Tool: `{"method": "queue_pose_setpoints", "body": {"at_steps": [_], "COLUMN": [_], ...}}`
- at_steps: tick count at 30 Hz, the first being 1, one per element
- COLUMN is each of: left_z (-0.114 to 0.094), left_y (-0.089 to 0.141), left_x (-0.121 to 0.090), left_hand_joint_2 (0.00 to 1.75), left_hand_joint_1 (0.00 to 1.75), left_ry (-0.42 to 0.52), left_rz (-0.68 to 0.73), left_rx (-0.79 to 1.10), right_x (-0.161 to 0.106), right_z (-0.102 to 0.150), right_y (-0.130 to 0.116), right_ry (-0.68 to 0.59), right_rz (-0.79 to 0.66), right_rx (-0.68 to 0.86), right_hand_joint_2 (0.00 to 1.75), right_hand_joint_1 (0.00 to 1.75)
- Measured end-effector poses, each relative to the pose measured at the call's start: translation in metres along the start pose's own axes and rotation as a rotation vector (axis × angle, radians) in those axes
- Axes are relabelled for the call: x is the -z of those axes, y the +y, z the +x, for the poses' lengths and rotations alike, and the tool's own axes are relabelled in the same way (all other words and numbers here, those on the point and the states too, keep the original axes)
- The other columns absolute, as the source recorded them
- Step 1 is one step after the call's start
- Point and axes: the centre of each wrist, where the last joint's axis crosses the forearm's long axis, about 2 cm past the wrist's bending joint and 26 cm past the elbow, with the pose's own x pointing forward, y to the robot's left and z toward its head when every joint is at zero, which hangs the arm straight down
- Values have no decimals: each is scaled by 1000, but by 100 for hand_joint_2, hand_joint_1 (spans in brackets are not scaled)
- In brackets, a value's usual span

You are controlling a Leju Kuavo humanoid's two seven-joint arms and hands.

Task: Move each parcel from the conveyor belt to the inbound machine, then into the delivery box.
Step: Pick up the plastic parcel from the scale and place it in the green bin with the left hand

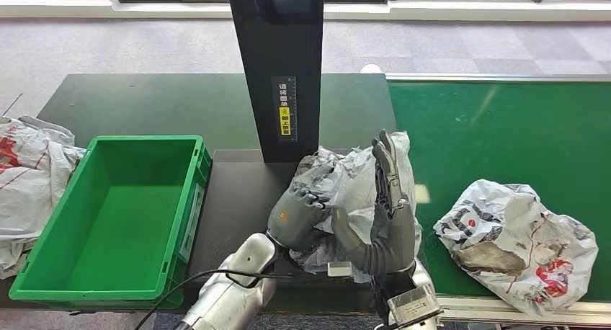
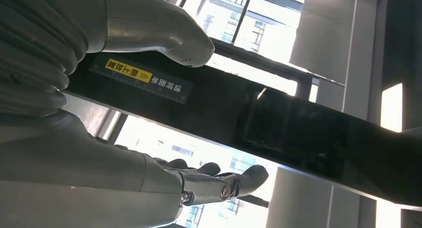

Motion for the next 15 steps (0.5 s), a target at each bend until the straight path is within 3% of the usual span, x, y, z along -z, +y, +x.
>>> {"method": "queue_pose_setpoints", "body": {"at_steps": [7,15], "left_z": [-31,-43], "left_y": [35,52], "left_x": [2,1], "left_hand_joint_2": [175,175], "left_hand_joint_1": [175,175], "left_ry": [67,98], "left_rz": [199,276], "left_rx": [-11,15], "right_x": [-4,-3], "right_z": [4,6], "right_y": [2,3], "right_ry": [8,7], "right_rz": [-6,-14], "right_rx": [0,2], "right_hand_joint_2": [175,175], "right_hand_joint_1": [0,0]}}
